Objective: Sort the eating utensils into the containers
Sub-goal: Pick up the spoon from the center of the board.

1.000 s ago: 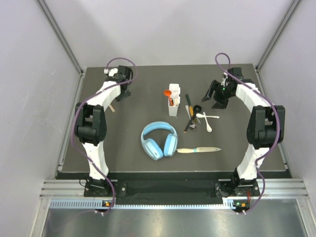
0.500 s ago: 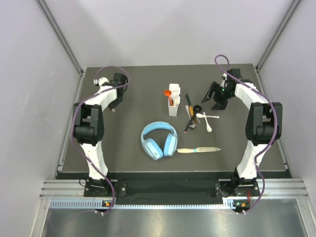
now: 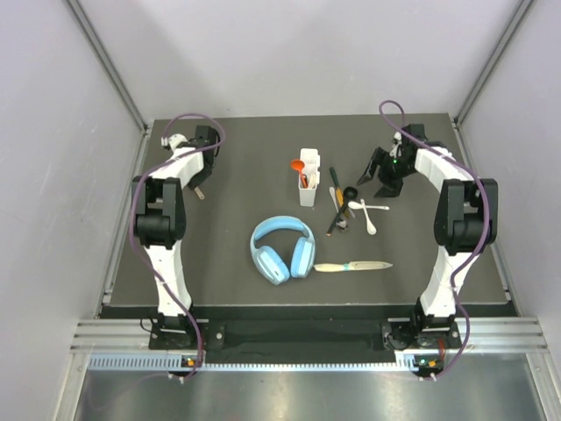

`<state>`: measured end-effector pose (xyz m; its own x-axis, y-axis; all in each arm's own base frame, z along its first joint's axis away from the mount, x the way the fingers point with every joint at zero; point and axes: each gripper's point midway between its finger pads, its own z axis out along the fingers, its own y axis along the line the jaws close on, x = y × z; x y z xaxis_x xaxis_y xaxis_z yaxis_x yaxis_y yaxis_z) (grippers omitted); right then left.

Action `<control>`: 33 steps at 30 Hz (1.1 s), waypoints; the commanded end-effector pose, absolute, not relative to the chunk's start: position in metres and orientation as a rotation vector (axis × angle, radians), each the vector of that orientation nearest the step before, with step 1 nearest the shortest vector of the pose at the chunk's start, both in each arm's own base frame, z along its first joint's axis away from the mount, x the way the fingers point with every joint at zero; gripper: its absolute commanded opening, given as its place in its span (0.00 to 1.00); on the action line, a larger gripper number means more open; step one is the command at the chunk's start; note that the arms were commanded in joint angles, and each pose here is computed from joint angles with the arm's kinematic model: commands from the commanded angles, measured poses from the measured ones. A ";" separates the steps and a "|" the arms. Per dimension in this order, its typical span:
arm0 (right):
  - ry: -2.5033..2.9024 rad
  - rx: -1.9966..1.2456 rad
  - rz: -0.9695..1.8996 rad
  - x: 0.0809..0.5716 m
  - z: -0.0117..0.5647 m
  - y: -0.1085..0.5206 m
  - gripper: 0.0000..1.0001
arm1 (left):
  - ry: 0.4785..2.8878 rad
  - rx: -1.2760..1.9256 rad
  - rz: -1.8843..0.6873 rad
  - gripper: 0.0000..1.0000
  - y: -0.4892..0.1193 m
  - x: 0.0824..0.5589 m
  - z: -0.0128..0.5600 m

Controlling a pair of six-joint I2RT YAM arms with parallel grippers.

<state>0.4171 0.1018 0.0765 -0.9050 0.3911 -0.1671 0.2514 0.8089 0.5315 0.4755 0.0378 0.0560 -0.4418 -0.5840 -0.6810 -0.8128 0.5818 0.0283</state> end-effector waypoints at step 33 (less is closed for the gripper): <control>2.693 0.487 0.714 0.434 0.088 0.093 0.72 | 2.321 -0.990 0.386 0.36 0.052 0.514 0.023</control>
